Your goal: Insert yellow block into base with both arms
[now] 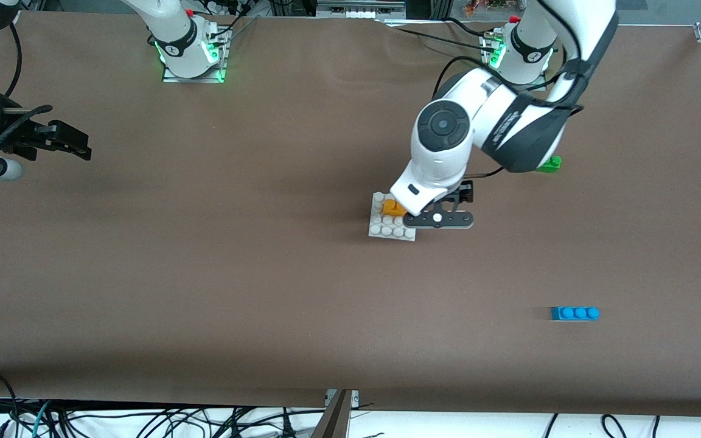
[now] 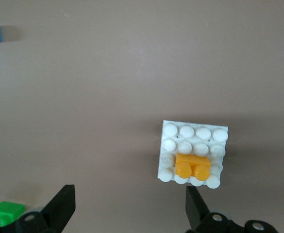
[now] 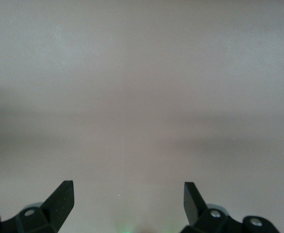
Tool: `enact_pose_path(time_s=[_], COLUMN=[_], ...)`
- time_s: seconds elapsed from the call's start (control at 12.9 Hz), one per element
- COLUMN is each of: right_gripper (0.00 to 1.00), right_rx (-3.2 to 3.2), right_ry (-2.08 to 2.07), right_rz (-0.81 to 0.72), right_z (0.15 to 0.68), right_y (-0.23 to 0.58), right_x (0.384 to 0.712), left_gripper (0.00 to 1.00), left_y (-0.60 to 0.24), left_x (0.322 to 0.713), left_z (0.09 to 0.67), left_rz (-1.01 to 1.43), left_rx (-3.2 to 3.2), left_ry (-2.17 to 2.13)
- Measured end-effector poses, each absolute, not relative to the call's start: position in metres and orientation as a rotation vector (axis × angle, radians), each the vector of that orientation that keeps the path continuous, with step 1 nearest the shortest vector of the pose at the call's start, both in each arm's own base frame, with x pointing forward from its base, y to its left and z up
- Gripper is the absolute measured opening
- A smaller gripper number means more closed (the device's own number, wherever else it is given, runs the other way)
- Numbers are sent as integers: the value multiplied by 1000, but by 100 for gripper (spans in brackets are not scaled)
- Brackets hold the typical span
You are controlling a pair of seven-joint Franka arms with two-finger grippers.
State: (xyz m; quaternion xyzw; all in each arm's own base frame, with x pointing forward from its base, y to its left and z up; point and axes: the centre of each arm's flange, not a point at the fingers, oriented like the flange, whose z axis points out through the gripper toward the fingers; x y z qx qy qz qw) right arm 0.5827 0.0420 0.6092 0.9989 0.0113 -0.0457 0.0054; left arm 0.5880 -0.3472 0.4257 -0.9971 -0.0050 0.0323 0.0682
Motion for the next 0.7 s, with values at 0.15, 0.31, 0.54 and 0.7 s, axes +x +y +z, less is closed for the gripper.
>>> enact_pose_path(time_s=[0.15, 0.31, 0.54, 0.7], right_gripper=[100, 100, 100, 100], right_rx=[3127, 3127, 3127, 3127], right_ry=[35, 35, 36, 36], right_rz=[-143, -143, -144, -144], right_z=[609, 609, 609, 609], right_y=[42, 42, 42, 42], right_x=[583, 583, 583, 583], left_gripper=[100, 100, 100, 100], left_y=[-324, -280, -208, -174], left_x=[599, 611, 614, 603], left_z=[449, 476, 521, 549], left_rz=[106, 146, 100, 39], left_rx=[-3036, -3108, -3119, -3093], left_ry=[-23, 3, -64, -100])
